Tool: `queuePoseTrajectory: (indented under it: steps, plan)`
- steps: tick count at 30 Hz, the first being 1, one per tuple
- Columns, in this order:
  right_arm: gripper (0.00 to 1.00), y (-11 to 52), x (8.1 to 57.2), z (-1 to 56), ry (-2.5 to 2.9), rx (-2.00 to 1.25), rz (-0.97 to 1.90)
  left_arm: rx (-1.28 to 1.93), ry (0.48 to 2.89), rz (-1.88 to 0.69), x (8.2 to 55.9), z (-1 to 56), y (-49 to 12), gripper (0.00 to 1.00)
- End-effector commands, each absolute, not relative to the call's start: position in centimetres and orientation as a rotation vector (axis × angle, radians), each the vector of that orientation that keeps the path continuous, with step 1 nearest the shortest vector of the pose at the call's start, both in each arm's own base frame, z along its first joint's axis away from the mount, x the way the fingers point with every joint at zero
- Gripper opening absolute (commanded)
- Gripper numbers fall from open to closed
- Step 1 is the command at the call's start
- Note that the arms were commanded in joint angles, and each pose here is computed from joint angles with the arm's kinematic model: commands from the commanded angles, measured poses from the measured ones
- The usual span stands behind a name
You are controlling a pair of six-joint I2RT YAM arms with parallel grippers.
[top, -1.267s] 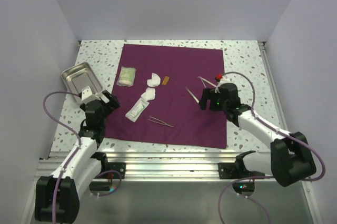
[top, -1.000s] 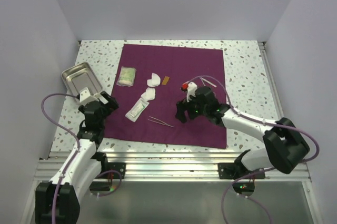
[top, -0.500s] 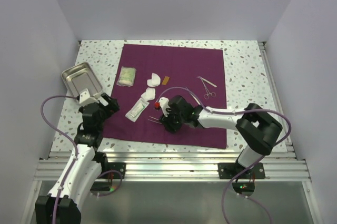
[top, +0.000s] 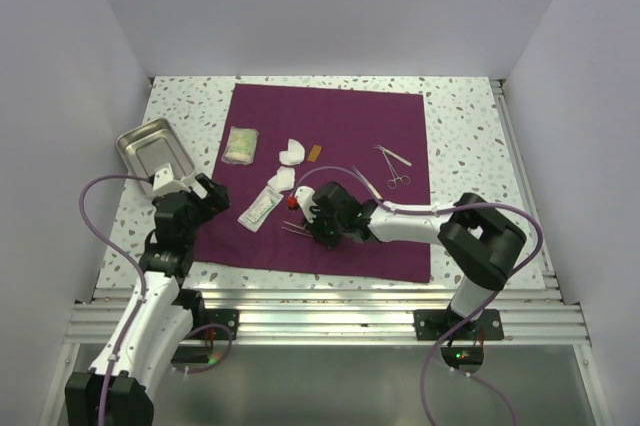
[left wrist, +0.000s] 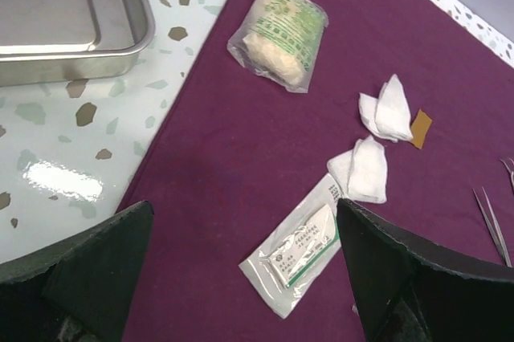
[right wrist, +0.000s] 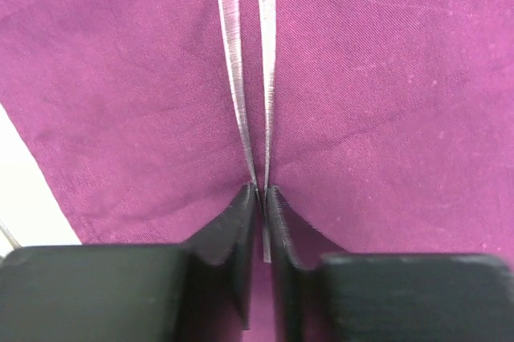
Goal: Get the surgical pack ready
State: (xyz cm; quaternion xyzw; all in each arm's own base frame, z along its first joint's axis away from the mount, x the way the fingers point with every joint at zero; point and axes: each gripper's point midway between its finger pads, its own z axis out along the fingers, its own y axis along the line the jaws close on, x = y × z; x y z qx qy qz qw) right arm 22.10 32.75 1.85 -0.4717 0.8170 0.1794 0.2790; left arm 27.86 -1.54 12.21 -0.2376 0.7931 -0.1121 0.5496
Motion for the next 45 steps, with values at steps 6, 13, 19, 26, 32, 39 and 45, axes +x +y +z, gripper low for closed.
queuePoseTrajectory:
  steps: [6,13,19,26,32,39,45]
  plan:
    - [0.00,33.7,22.6,4.2,2.164,-1.178,0.519,-0.414,1.902,-0.455,29.0,15.0,-5.1,1.00]
    - [0.00,35.2,23.8,7.2,2.150,-0.896,0.617,-0.607,2.019,-0.730,29.2,13.7,-8.9,1.00]
    - [0.00,36.2,24.6,7.7,2.158,-0.770,0.661,-0.865,2.138,-0.768,29.4,12.2,-11.1,0.93]
    - [0.00,37.8,25.4,8.6,2.153,-0.722,0.697,-0.882,2.224,-0.827,29.9,12.6,-15.0,0.82]
    - [0.00,39.1,25.5,10.6,2.137,-0.673,0.776,-0.904,2.183,-0.867,29.7,12.6,-16.3,0.78]
    - [0.00,39.9,25.2,11.9,2.123,-0.654,0.849,-0.896,2.188,-0.863,29.3,12.1,-17.2,0.78]
    - [0.00,40.5,24.9,12.4,2.115,-0.635,0.907,-0.884,2.168,-0.887,29.5,11.9,-17.8,0.60]
